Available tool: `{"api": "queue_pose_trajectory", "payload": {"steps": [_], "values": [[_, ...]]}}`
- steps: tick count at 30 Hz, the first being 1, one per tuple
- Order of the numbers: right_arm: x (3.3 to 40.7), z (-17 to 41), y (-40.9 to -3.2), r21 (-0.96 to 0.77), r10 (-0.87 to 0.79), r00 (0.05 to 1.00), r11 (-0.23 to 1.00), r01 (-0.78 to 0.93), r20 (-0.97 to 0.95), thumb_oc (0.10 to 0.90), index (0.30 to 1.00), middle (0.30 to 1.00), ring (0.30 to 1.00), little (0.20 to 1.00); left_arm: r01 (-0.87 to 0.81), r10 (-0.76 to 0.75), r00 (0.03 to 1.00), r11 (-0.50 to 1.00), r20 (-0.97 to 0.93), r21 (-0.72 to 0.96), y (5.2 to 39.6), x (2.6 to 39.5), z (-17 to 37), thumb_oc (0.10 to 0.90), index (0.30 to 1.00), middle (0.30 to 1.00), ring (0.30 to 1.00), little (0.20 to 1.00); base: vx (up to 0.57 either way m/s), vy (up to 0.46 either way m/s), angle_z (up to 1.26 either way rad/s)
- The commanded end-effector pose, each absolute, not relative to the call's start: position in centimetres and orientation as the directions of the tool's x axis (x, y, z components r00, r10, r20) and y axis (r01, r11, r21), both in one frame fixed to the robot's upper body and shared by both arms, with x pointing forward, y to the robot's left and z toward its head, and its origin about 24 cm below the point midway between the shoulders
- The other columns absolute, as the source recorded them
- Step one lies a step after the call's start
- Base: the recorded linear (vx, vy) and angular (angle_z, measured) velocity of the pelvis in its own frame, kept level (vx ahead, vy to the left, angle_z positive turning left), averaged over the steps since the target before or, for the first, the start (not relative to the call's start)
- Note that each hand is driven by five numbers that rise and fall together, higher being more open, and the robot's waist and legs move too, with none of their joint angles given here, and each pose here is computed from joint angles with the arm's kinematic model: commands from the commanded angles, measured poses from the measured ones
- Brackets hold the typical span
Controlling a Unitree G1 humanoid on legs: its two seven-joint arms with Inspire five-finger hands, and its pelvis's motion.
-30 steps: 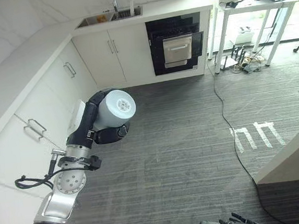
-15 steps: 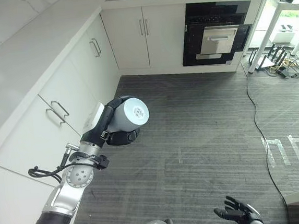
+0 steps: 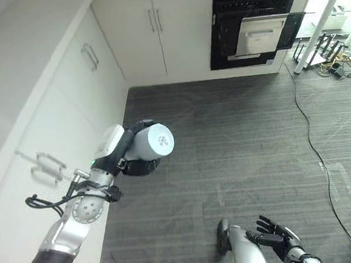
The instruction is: Place the dishes in the dishwasher.
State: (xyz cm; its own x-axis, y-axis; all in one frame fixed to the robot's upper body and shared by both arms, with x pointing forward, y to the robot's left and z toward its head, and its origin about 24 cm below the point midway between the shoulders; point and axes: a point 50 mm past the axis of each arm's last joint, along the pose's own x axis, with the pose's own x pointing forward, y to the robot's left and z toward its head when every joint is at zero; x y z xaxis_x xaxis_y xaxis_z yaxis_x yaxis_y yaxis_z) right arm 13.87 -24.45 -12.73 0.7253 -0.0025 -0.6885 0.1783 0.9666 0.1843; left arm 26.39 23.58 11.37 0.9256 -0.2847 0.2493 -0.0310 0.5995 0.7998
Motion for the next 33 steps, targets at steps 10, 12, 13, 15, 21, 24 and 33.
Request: {"api": "queue_pose_trajectory", "payload": {"steps": [10,12,13,15,21,24,33], "values": [[16.0,-10.4,-27.4,0.099,-0.010,0.809,0.992,0.084,-0.588,0.800,0.900,0.900,0.900,0.900,-0.288,-0.266,0.756,0.685,0.598,0.669,23.6,26.2,19.4,0.400,0.300,0.300,0.300,0.300,0.40,-0.226,-0.63],[16.5,-10.7,-26.2,0.100,0.015,0.800,0.993,0.056,-0.599,0.800,0.900,0.900,0.900,0.900,-0.286,-0.256,0.769,0.681,0.585,0.674,23.9,25.7,18.7,0.400,0.300,0.300,0.300,0.300,0.76,0.116,-1.06],[16.9,-10.8,-25.7,0.096,0.029,0.801,0.995,0.036,-0.598,0.800,0.900,0.900,0.900,0.900,-0.295,-0.248,0.767,0.684,0.592,0.668,24.2,25.2,18.1,0.400,0.300,0.300,0.300,0.300,0.79,0.198,-1.64],[17.6,-10.5,-25.2,0.081,0.049,0.806,0.997,-0.002,-0.590,0.800,0.900,0.900,0.900,0.900,-0.319,-0.237,0.754,0.684,0.613,0.657,24.8,24.8,17.9,0.400,0.300,0.300,0.300,0.300,0.41,0.178,-1.48],[18.0,-10.7,-23.4,0.115,0.089,0.798,0.993,-0.025,-0.596,0.800,0.900,0.900,0.900,0.900,-0.301,-0.258,0.766,0.666,0.589,0.682,25.1,24.7,17.6,0.400,0.300,0.300,0.300,0.300,0.39,0.138,-0.91],[18.0,-10.8,-22.1,0.139,0.093,0.804,0.990,-0.013,-0.588,0.800,0.900,0.900,0.900,0.900,-0.276,-0.287,0.774,0.650,0.565,0.708,24.8,25.2,18.2,0.400,0.300,0.300,0.300,0.300,0.33,0.092,0.10],[18.1,-10.3,-22.5,0.143,0.158,0.819,0.985,-0.093,-0.552,0.800,0.900,0.900,0.900,0.900,-0.291,-0.283,0.768,0.645,0.574,0.707,23.7,26.3,18.2,0.400,0.300,0.300,0.300,0.300,0.31,-0.154,0.03]]}}
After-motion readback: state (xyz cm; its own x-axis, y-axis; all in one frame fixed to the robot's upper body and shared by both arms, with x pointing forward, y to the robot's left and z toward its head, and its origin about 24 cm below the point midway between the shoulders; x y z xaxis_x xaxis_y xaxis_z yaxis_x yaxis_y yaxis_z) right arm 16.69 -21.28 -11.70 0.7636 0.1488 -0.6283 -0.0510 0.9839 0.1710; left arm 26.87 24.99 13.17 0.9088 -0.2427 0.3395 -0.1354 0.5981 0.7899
